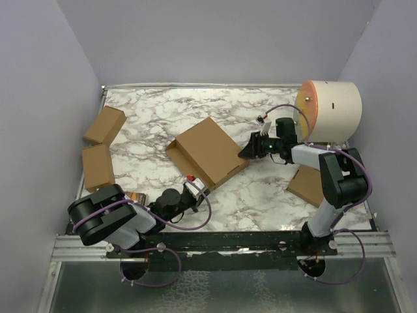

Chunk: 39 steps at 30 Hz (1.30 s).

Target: Fold the paper box

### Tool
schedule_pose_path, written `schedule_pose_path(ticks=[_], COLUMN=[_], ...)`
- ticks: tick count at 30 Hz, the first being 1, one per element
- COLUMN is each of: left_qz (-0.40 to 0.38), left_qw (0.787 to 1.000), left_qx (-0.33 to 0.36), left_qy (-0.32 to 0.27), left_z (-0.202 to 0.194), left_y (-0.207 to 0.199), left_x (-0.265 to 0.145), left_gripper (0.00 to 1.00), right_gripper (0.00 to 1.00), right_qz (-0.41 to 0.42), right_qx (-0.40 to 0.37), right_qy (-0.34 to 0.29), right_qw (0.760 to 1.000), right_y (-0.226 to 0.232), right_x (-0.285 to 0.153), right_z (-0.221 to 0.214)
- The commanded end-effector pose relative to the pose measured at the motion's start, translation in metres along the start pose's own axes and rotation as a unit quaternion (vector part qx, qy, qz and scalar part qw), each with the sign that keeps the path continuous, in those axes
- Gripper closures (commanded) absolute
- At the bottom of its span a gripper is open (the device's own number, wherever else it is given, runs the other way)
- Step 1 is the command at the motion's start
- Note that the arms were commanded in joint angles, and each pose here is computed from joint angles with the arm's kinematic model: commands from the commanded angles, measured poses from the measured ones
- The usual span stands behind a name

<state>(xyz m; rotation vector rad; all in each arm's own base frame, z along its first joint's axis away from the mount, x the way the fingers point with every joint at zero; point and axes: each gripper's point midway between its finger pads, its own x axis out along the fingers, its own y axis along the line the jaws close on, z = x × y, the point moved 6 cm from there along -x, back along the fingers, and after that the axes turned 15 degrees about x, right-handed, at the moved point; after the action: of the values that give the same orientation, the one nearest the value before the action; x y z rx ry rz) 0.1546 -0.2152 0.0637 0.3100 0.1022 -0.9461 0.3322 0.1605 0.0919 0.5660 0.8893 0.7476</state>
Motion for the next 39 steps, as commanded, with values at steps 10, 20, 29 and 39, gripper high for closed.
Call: schedule_pose_path(ticks=[10,20,29,39], left_qz=[-0.013,-0.007,0.003,0.001], left_qw=[1.000,0.999,0.999,0.999], left_qx=[-0.020,-0.035,-0.044,-0.046], left_qy=[0.003,0.017,0.017,0.013], left_z=[0.002,0.006,-0.001,-0.002], left_y=[-0.004,-0.001,0.000,-0.001], left_x=[0.004,0.008,0.000,0.000], left_gripper=[1.00,1.00,1.00,1.00], right_gripper=[0.57,0.58,0.58,0.58], right_qz=[-0.063,-0.062,-0.071,-0.070], right_qx=[0.008,0.008,0.008,0.008], right_qy=[0.014,0.015,0.016,0.017], right_qw=[0.998,0.998,0.997,0.997], right_y=[-0.028,-0.028,-0.031,-0.030], right_x=[0.005,0.005,0.005,0.006], right_z=[-0.014,-0.014,-0.015,-0.015])
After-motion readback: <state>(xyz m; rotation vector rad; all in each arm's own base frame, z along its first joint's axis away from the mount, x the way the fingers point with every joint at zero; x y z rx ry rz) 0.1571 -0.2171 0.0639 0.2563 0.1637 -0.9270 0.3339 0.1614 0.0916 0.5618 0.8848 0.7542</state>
